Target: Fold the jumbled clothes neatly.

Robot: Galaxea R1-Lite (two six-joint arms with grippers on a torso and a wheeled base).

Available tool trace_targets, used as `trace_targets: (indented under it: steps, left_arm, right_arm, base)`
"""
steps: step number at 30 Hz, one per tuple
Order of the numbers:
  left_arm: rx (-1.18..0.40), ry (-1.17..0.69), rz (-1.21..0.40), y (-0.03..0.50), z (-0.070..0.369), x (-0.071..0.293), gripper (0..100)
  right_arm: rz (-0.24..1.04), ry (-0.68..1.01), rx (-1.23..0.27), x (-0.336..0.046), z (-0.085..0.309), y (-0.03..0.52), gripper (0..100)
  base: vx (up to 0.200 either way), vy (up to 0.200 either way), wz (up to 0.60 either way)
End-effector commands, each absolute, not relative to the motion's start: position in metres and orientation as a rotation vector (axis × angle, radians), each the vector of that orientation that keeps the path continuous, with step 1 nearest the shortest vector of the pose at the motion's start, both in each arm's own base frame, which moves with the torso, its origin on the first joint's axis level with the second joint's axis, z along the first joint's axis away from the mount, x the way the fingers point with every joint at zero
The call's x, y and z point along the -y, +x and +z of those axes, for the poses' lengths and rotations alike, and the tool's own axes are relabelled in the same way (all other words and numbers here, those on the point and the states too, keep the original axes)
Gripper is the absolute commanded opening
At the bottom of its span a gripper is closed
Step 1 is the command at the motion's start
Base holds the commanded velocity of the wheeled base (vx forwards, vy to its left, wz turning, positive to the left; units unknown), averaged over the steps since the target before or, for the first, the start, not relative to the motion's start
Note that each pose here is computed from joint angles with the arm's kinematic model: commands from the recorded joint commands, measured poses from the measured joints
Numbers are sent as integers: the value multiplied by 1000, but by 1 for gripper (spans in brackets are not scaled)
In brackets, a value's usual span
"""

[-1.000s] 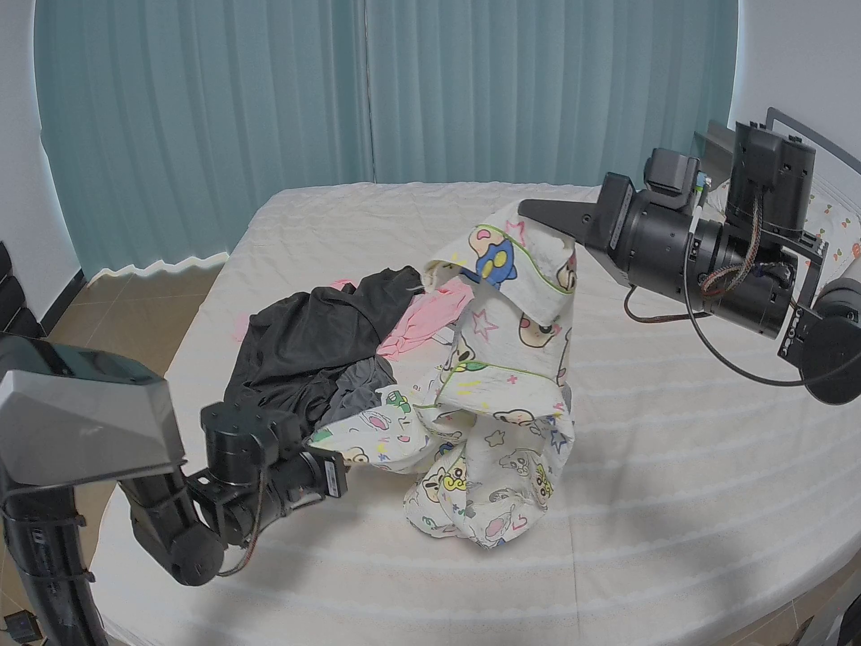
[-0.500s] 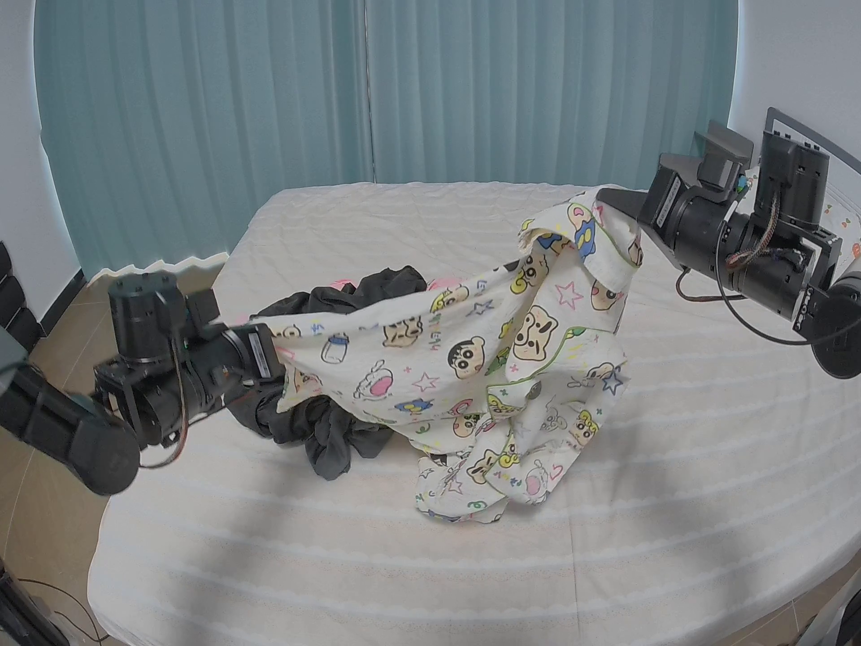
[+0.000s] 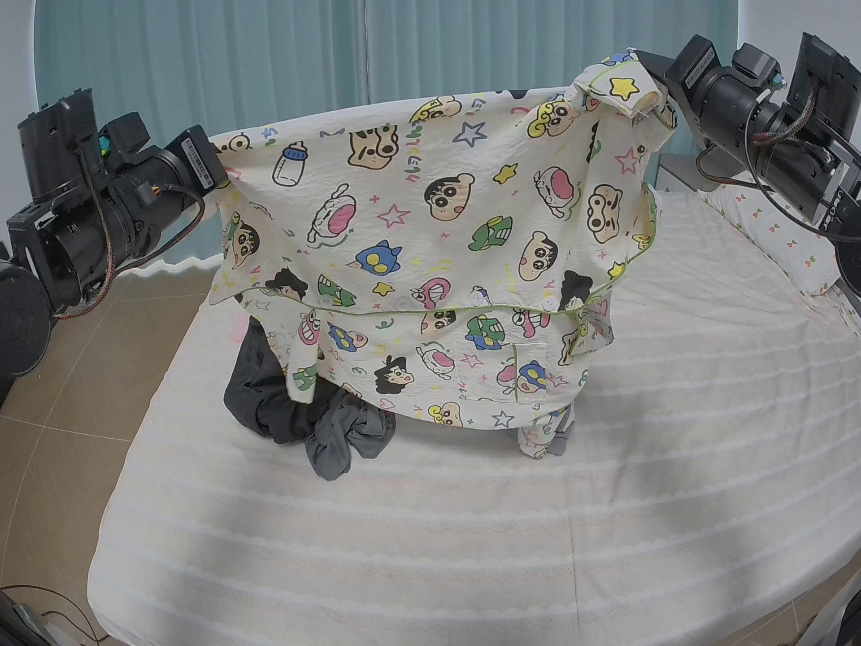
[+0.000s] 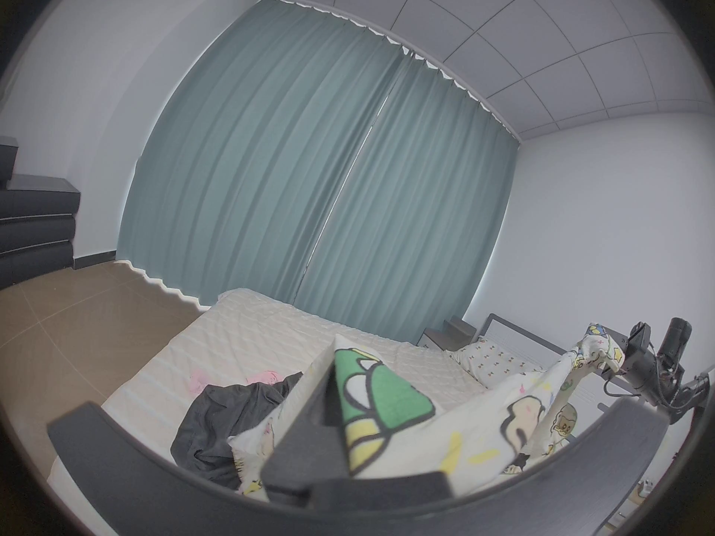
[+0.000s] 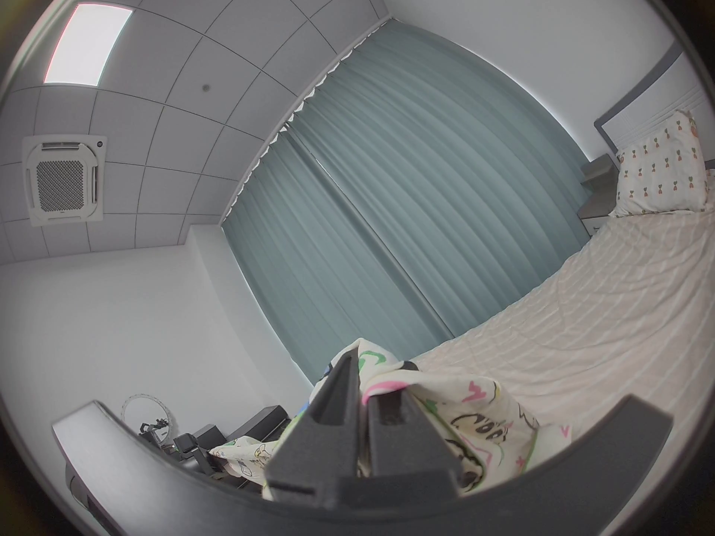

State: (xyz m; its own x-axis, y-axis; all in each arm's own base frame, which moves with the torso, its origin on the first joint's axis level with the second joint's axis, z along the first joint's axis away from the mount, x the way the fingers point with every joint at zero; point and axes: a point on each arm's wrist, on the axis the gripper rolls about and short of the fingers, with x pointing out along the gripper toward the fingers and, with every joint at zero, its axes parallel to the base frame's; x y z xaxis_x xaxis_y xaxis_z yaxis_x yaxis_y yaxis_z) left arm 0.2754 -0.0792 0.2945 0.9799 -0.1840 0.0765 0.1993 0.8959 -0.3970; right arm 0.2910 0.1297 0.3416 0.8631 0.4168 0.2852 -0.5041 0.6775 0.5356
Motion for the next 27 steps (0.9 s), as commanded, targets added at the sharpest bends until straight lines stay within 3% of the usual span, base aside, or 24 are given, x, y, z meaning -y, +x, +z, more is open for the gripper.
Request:
trace_targets:
  steps: [1,15,27]
  left_arm:
    - [-51,-409,-179,259,272,74,0]
    - [-98,-429,-165,250,258,71,0]
    - [-113,-425,-158,240,253,68,0]
  right_arm:
    - [500,627,8,-133,304,282,0]
    - [486,642,-38,-131,292,278,0]
    - [498,651,-55,-127,290,264,0]
  base:
    - [0,0,0]
    - [0,0,0]
    - [-200,0,0]
